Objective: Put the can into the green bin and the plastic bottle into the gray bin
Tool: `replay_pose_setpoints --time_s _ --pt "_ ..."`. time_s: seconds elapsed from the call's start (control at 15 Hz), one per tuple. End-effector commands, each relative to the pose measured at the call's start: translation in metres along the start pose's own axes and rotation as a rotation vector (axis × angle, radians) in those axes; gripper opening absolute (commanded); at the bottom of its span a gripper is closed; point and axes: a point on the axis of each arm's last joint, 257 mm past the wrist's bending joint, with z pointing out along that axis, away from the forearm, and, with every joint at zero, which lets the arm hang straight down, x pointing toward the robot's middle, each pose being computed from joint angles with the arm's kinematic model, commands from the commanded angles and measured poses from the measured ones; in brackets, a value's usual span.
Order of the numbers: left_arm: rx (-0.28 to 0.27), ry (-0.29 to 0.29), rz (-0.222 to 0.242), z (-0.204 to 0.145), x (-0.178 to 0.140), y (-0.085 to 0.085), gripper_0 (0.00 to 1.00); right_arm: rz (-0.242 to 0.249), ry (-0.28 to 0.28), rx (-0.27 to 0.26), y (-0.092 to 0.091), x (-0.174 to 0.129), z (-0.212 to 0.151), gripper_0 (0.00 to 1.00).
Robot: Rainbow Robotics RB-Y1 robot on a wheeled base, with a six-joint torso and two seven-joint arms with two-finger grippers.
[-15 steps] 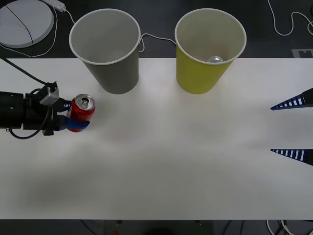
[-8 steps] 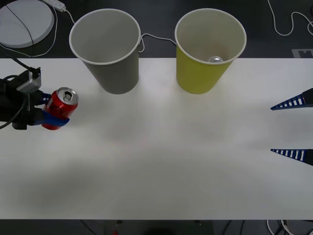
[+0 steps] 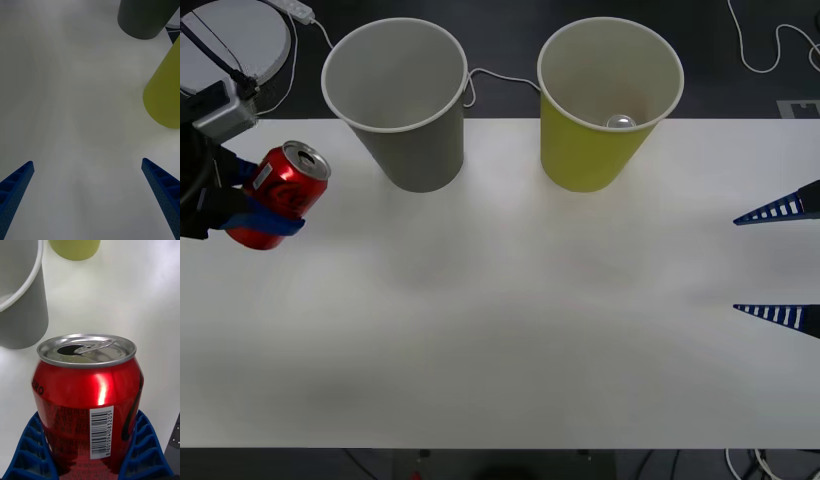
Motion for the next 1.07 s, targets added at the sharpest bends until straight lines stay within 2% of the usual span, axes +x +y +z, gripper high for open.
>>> replay_pose_setpoints --time_s 0.07,0.33,0.6,0.73,1.07 --pt "-0.001 0.040 0.005 -0.016 -0.018 -0.008 0.00 0.000 0.000 0.000 0.000 0.000 0.000 1.00" --pt "0.010 0.098 0.070 -0.017 -0.059 -0.023 0.00 0.000 0.000 0.000 0.000 0.000 0.000 1.00" --pt "0.008 0.136 0.168 -0.012 -0.100 -0.018 0.00 0.000 0.000 0.000 0.000 0.000 0.000 1.00" --pt "0.019 0.148 0.164 -0.003 -0.127 -0.021 0.00 0.000 0.000 0.000 0.000 0.000 0.000 1.00" --pt "0.024 0.141 0.201 0.024 -0.209 -0.013 0.00 0.000 0.000 0.000 0.000 0.000 0.000 1.00"
